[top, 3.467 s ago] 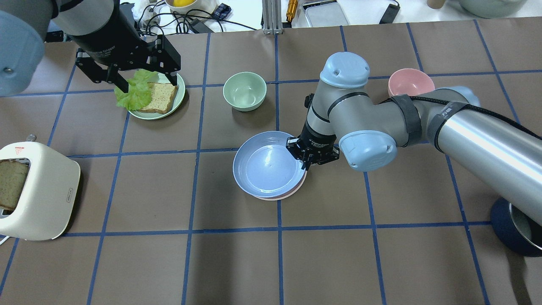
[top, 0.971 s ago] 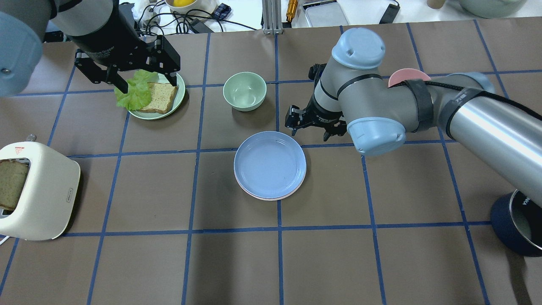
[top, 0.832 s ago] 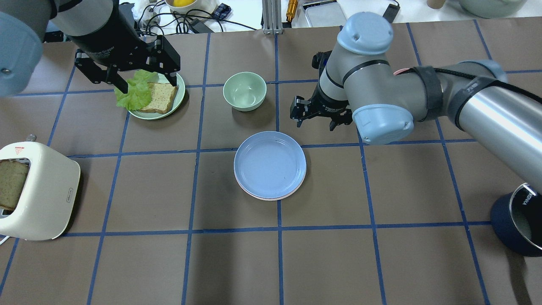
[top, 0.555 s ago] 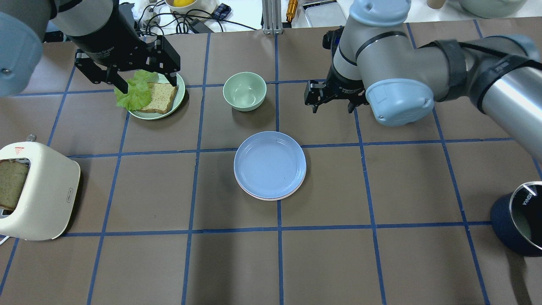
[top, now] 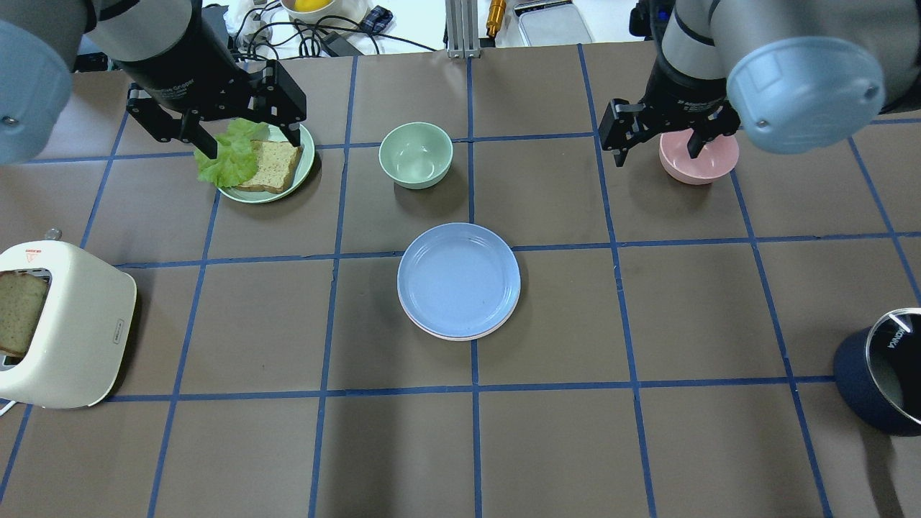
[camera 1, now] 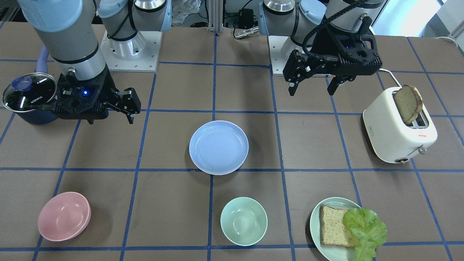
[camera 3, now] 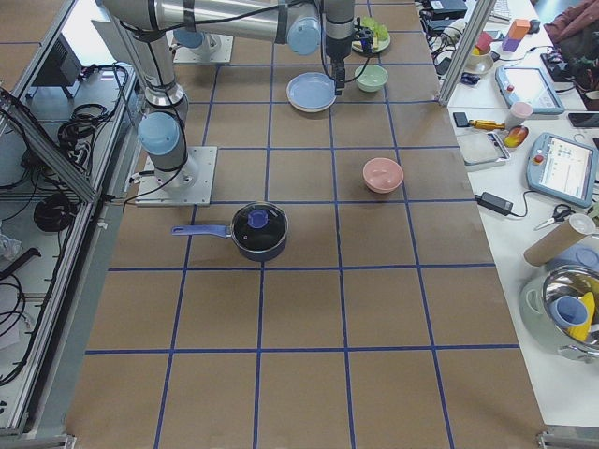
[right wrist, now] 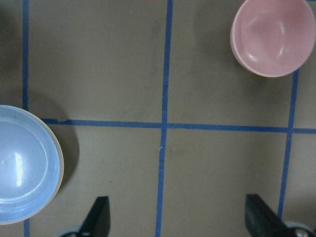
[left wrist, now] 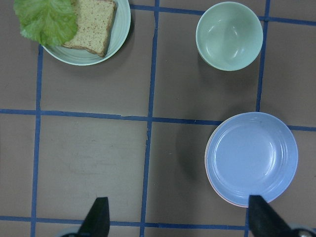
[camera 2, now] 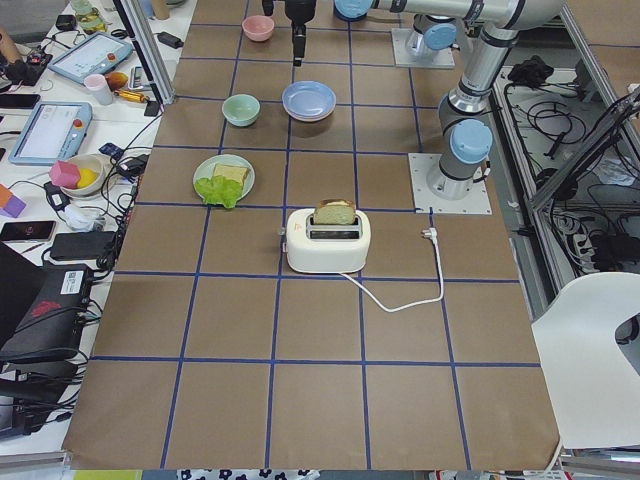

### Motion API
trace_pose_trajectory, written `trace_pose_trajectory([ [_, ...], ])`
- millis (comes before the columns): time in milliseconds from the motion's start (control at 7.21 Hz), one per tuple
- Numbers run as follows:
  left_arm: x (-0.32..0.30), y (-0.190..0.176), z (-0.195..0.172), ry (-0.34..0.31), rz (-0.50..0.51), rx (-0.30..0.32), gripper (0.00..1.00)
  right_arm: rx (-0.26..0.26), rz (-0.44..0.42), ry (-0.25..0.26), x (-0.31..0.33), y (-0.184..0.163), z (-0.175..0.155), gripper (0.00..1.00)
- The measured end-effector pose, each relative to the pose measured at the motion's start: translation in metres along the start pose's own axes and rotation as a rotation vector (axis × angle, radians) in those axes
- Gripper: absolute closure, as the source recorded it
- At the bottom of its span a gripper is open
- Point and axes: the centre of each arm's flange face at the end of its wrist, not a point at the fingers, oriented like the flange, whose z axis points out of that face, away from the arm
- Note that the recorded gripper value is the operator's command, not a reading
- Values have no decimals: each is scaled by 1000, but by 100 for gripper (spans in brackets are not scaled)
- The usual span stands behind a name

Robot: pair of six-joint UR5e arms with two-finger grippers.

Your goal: Stack three plates with pink and blue

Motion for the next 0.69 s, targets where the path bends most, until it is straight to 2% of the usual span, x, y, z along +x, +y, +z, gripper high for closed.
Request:
trace_pose_trajectory([
  [277, 0, 0, 0, 0, 0, 0, 0, -36, -8, 10, 5, 10, -26, 0],
  [693, 0, 0, 1, -1, 3, -4, 0, -51, -12, -42, 1, 15, -50, 0],
])
